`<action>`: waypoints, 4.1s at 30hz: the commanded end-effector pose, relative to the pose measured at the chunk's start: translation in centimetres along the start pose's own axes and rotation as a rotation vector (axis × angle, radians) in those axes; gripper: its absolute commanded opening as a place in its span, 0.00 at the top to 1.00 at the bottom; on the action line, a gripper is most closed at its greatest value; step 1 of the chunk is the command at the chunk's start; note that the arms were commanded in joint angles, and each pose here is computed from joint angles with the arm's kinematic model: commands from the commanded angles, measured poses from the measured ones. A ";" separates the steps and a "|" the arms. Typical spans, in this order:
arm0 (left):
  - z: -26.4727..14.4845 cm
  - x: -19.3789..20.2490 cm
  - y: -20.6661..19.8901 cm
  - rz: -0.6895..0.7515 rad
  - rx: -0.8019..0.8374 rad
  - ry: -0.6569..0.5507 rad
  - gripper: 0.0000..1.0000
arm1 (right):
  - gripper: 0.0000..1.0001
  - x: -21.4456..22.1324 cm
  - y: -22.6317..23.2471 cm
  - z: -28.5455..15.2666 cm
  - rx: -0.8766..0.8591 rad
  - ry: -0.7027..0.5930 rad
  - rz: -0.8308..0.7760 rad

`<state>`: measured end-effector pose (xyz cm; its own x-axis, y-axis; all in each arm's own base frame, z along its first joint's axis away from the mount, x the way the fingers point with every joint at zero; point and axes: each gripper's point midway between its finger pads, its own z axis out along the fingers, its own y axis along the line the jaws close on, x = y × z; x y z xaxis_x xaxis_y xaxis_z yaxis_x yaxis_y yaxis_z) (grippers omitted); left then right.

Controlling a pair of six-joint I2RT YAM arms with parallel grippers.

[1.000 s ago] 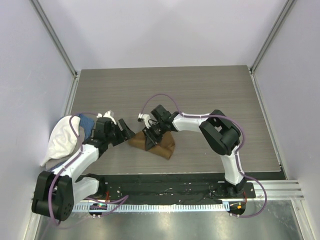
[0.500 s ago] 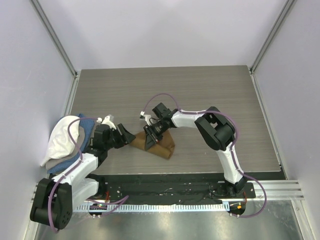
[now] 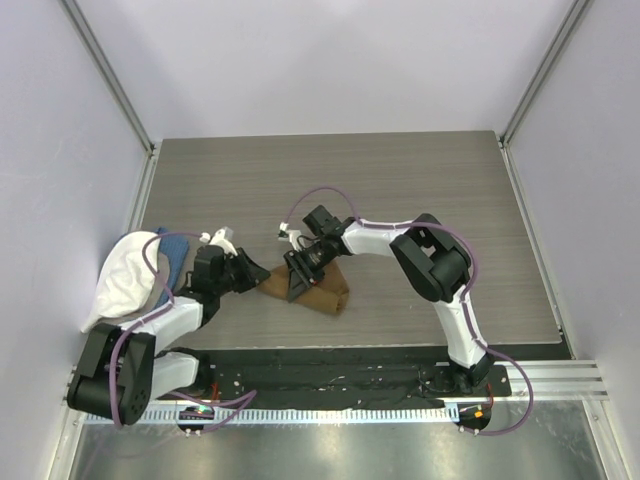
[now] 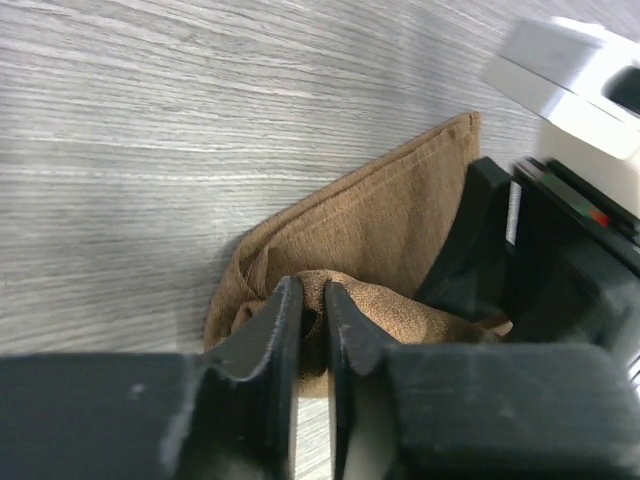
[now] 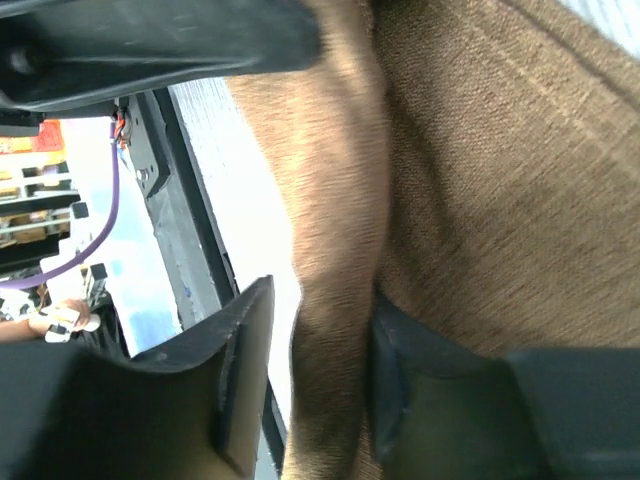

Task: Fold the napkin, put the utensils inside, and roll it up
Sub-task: Roll the napkin with the utensil

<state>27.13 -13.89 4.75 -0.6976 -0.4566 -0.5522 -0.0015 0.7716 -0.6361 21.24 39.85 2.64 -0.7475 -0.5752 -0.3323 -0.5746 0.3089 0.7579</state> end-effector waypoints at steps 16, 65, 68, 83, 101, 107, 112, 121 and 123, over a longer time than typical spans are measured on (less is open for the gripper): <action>1.9 1.8 0.2 0.051 -0.035 0.187 0.93 | 0.22 -5.8 1.5 -8.9 0.609 -0.326 -0.477; 2.0 1.8 -1.0 0.116 -0.044 0.238 0.97 | 0.16 -3.6 0.0 -6.2 0.963 -0.154 -0.886; 2.0 1.8 -1.1 0.117 -0.042 0.239 0.97 | 0.16 -3.7 -0.6 -6.0 0.958 -0.147 -0.876; 1.9 1.4 -1.5 0.117 -0.036 0.232 0.98 | 0.20 -0.2 -2.4 -3.8 0.810 -0.008 -0.774; -0.9 -3.3 -1.2 0.090 -0.195 0.028 0.28 | 0.64 4.7 -2.7 -1.1 0.603 0.024 -0.554; -2.4 -2.2 -1.7 0.090 -0.122 0.007 0.29 | 0.65 5.4 -2.2 -1.3 0.455 0.089 -0.360; -3.1 -1.2 -2.0 0.077 -0.076 0.012 0.29 | 0.64 4.3 -0.9 -2.4 0.309 0.068 -0.183; -2.4 -0.8 -2.6 0.074 -0.003 -0.003 0.29 | 0.63 3.4 -0.4 -2.6 0.023 0.078 0.102; -2.1 -1.0 -2.8 0.076 0.010 -0.012 0.30 | 0.63 3.6 -0.9 -2.5 -0.006 0.085 0.143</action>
<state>24.92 -13.61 6.59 -0.7287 -0.3855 -0.5660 -0.0068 0.8305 -0.5569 21.99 36.49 2.69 -0.7142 -0.5982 -0.3634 -0.6470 0.3660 0.6689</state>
